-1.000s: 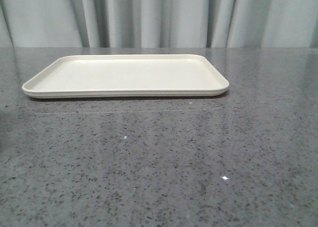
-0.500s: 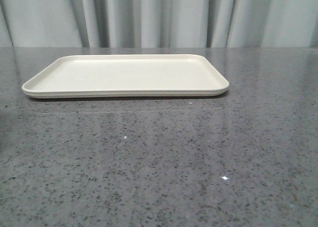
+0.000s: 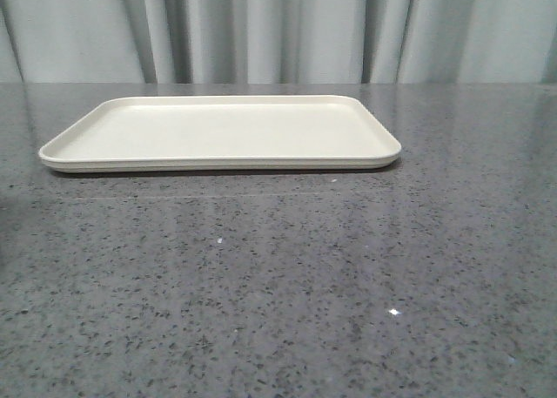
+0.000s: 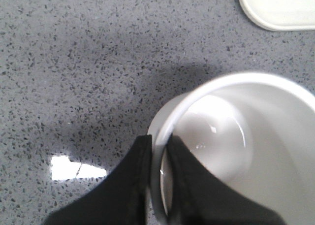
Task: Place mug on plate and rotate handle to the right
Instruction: 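Lift the mug with the left gripper and carry it over the tray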
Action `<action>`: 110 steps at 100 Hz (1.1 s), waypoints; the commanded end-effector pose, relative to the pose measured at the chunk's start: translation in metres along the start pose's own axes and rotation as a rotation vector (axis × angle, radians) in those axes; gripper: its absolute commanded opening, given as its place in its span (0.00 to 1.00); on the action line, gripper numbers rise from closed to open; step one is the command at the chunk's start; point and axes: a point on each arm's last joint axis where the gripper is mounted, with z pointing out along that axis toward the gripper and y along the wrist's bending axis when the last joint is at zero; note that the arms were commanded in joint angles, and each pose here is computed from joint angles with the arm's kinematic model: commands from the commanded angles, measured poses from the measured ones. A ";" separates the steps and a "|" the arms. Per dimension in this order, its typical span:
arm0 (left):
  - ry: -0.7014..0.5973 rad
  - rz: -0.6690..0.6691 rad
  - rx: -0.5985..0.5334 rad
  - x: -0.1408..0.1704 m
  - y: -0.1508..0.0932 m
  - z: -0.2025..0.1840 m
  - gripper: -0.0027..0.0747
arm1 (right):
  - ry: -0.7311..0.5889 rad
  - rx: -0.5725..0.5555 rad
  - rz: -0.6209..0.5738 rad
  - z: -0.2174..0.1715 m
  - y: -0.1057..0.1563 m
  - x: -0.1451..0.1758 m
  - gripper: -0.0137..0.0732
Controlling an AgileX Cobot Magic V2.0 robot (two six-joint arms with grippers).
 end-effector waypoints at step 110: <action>-0.203 0.207 0.392 -0.112 -0.134 -0.034 0.01 | -0.094 -0.004 -0.005 -0.004 0.001 -0.015 0.77</action>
